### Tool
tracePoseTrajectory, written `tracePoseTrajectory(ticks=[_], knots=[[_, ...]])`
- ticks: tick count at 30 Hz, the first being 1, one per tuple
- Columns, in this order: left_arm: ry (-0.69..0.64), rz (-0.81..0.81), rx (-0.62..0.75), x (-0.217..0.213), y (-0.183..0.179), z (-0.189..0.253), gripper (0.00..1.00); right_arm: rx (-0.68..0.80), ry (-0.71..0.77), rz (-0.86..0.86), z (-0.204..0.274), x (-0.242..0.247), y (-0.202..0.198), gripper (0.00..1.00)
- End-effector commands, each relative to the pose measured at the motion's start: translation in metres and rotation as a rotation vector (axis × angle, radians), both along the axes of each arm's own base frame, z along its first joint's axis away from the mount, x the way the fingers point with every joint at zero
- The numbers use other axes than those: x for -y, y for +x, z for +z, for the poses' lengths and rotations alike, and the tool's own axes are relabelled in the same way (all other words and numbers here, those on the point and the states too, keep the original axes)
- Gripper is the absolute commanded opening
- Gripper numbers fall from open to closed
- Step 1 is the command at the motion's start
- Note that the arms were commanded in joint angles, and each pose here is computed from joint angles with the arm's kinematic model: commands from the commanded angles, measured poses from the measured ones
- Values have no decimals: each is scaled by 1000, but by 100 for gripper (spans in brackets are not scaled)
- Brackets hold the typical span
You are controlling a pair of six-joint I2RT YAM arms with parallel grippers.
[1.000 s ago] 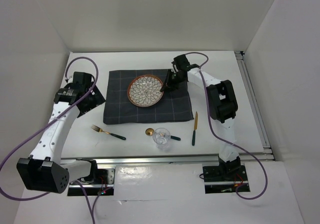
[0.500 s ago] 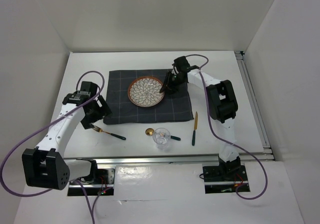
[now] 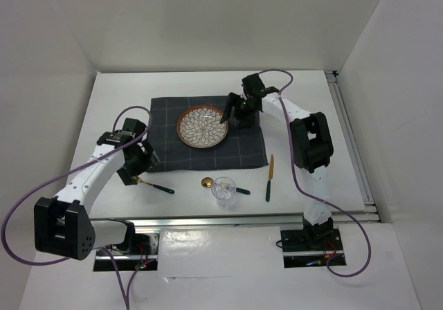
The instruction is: Set the dinner table for one person
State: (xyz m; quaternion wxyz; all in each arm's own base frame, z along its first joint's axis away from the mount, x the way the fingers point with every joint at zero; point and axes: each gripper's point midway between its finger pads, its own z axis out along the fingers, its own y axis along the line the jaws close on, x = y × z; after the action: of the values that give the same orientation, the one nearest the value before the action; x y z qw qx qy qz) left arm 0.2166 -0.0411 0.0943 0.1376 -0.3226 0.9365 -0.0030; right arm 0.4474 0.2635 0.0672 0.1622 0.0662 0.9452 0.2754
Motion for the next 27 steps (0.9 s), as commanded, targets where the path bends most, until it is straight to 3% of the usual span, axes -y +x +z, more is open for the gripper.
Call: tracePoseTrajectory(ticks=[1, 5, 12, 21, 25, 27], knots=[[-5, 14, -51, 11, -9, -10, 97, 175, -51, -26, 71, 13, 10, 84], [-68, 34, -72, 39, -20, -28, 91, 213, -42, -78, 95, 41, 7, 85], [-73, 147, -90, 45, -23, -56, 79, 225, -29, -83, 104, 53, -4, 85], [-47, 195, -88, 42, -15, -80, 75, 227, -48, -83, 105, 63, -12, 85], [-22, 208, -127, 39, -19, -93, 61, 225, -63, -81, 103, 65, -13, 85], [-4, 221, -142, 34, -22, -92, 47, 229, -67, -74, 106, 66, -15, 85]])
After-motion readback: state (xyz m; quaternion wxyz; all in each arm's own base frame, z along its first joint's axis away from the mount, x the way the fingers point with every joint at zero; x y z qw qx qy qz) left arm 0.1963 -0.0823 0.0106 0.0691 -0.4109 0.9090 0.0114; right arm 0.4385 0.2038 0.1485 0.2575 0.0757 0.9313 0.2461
